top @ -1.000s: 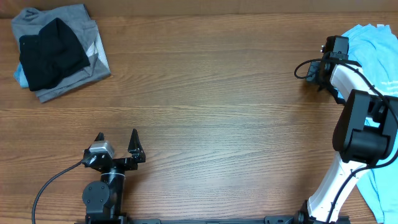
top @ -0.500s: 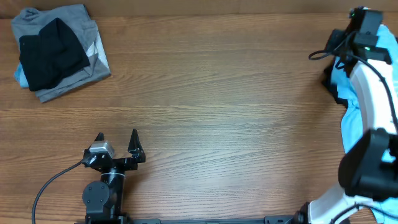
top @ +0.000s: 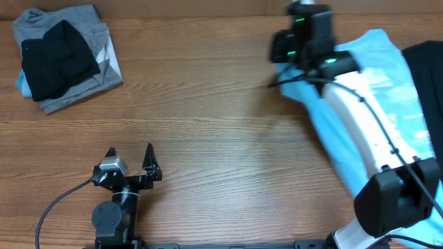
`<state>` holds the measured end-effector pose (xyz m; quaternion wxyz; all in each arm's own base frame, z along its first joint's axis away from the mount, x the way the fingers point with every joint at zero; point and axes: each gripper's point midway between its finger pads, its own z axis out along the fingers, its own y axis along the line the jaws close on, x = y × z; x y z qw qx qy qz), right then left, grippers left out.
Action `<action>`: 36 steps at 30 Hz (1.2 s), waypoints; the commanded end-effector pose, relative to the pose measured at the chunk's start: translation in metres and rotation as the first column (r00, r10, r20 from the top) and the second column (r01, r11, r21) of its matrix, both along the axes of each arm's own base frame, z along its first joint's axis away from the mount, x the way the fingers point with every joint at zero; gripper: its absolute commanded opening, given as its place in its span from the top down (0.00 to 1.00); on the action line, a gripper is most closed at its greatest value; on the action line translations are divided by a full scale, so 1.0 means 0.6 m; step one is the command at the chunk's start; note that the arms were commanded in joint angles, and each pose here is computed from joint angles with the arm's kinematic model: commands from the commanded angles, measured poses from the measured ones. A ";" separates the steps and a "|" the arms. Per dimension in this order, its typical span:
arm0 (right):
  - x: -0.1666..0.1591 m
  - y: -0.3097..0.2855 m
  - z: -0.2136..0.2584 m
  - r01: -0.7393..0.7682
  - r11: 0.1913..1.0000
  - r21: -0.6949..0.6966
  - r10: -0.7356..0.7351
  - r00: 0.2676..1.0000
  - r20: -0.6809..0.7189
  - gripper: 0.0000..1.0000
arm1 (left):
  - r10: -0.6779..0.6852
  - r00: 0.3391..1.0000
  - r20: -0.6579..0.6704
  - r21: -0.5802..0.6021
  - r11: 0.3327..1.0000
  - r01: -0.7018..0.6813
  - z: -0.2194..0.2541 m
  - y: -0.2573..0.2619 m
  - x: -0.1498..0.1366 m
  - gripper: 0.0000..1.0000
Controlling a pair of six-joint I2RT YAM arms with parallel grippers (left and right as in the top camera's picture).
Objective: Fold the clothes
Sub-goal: 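Drag the T-shirt leftward with the right gripper to table center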
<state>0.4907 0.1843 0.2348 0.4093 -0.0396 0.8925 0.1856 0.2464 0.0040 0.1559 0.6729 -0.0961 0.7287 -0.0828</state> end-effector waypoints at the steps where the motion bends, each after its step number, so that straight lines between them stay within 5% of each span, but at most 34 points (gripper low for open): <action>1: -0.052 0.130 0.056 -0.147 0.979 0.139 0.143 0.989 0.039 0.96 | 0.007 1.000 0.003 0.024 1.000 -0.007 0.000 0.003 0.000 0.00; 13: -0.239 0.362 0.075 -0.435 0.881 0.185 0.436 0.899 0.035 0.96 | 0.007 1.000 0.003 0.024 1.000 -0.007 0.000 0.003 0.000 0.00; 14: -0.241 0.363 0.076 -0.436 0.881 0.182 0.437 0.899 0.034 0.87 | 0.007 1.000 0.003 0.024 1.000 -0.007 0.000 0.003 0.000 0.00; 15: -0.239 0.359 0.079 -0.425 0.889 0.173 0.426 0.904 0.032 0.66 | 0.007 1.000 0.003 0.024 1.000 -0.007 0.000 0.003 0.000 0.00; 18: -0.217 0.328 0.091 -0.371 0.918 0.142 0.373 0.928 0.018 0.50 | 0.007 1.000 0.003 0.024 1.000 -0.007 0.000 0.003 0.000 0.00; 19: -0.209 0.314 0.097 -0.353 0.926 0.131 0.355 0.935 0.012 0.27 | 0.007 1.000 0.003 0.024 1.000 -0.007 0.000 0.003 0.000 0.01; 24: -0.176 0.183 0.174 -0.166 0.984 0.060 0.167 0.986 -0.010 0.00 | 0.007 1.000 0.003 0.024 1.000 -0.007 0.000 0.003 0.000 0.00; 29: -0.201 0.069 0.247 -0.059 0.996 0.061 0.059 0.998 0.003 0.00 | 0.007 1.000 0.003 0.024 1.000 -0.007 0.000 0.003 0.000 0.00; 36: -0.247 -0.035 0.231 0.095 0.995 0.022 -0.091 0.988 -0.127 0.00 | 0.007 1.000 0.003 0.024 1.000 -0.007 0.000 0.003 0.000 0.00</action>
